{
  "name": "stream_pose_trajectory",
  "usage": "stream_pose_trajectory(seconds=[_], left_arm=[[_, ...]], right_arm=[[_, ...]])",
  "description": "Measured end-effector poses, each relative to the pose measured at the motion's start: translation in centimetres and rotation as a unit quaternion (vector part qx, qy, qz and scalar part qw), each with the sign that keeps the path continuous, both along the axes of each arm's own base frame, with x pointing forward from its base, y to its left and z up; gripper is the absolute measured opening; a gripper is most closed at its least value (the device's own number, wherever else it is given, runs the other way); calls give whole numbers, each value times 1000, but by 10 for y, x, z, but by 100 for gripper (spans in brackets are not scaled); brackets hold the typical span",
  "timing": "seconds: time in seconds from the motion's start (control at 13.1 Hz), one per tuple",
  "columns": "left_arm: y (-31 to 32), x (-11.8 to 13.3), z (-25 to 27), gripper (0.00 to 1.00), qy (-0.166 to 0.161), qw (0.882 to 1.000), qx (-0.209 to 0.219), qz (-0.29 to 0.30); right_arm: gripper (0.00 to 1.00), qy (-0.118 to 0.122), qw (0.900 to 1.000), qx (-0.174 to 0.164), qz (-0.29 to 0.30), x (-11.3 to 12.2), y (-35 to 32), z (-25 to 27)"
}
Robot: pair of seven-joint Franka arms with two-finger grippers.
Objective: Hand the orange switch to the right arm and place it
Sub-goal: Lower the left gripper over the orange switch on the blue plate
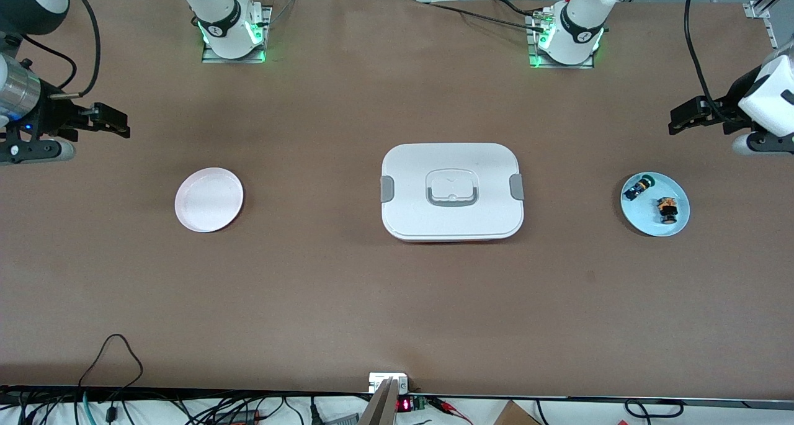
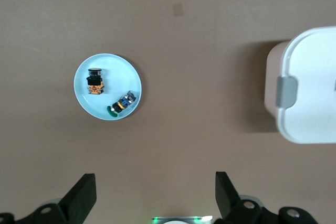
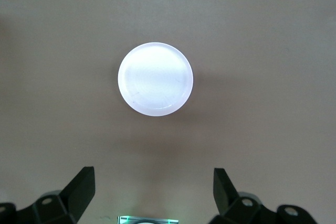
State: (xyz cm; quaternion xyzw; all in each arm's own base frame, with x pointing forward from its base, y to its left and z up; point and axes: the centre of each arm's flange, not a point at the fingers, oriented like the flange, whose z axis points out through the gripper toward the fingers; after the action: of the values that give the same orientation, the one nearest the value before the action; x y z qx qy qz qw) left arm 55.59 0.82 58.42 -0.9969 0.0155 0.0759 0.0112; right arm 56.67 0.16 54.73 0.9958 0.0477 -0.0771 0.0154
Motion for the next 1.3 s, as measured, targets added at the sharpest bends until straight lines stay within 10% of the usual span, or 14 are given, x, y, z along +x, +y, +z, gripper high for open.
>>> stream_pose_trajectory(seconds=[0.69,1.3], left_arm=[[120,3,-135,100,38,974,-45,-219],[192,16,-274,100,30,853,-102,-512]], right_arm=[[100,52,999,-2,7,30,8,-78],[100,33,999,-1,8,37,9,-61]])
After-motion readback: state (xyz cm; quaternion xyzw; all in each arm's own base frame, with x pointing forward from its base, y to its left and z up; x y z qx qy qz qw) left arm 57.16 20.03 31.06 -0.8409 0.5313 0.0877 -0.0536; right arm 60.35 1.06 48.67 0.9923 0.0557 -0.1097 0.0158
